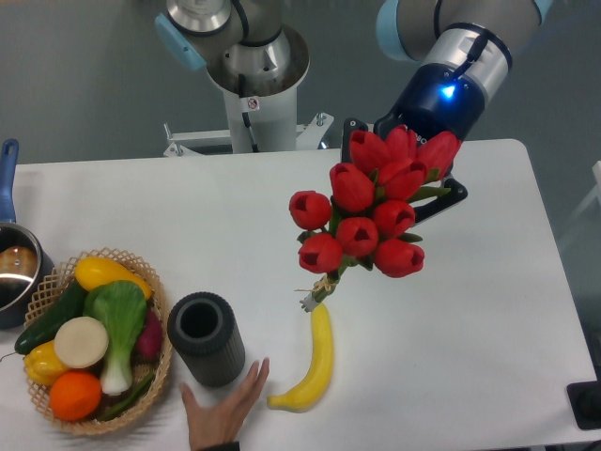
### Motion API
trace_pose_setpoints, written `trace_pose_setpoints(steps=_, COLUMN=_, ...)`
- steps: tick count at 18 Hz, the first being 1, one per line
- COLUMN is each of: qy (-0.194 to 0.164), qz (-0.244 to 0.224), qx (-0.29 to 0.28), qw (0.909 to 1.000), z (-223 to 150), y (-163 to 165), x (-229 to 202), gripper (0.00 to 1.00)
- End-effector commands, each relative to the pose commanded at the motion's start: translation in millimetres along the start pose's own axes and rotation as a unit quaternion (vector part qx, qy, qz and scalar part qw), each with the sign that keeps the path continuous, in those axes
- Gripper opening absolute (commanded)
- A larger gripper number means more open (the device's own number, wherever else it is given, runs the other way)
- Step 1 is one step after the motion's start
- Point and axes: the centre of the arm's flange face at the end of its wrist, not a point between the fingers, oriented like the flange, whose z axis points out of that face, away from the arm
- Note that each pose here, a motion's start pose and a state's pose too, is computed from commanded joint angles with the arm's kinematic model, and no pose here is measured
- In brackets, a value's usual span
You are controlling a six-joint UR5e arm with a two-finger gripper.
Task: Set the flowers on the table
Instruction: 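Carry the red tulip bunch with the gripper away from the banana, then rotate the gripper so the tulip heads hang down toward the table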
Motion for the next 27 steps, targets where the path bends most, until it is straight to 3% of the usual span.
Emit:
trace_pose_setpoints(steps=6, qy=-0.005, qz=-0.003, qx=-0.004, qw=1.0000, z=-1.5, y=1.7, x=-1.5, gripper=0.32)
trace_pose_setpoints(steps=14, qy=-0.055, qz=-0.004, qx=-0.028, qw=0.9981, z=-20.3, y=6.7, x=-16.1, gripper=0.32)
trace_pose_setpoints(steps=20, qy=-0.112, qz=0.033, qx=-0.093, qw=0.9888, z=-21.9, y=34.6, x=-29.0, gripper=0.32)
trace_pose_setpoints(steps=21, qy=-0.123, qz=0.036, qx=-0.105, qw=0.9861, z=-23.2, y=38.3, x=-32.5, gripper=0.27)
trace_pose_setpoints(steps=24, qy=-0.158, qz=0.044, qx=-0.143, qw=0.9760, z=-31.6, y=53.5, x=-42.6, gripper=0.27)
trace_pose_setpoints(steps=27, qy=-0.166, qz=0.045, qx=-0.155, qw=0.9729, z=-43.2, y=70.3, x=-47.9, gripper=0.27)
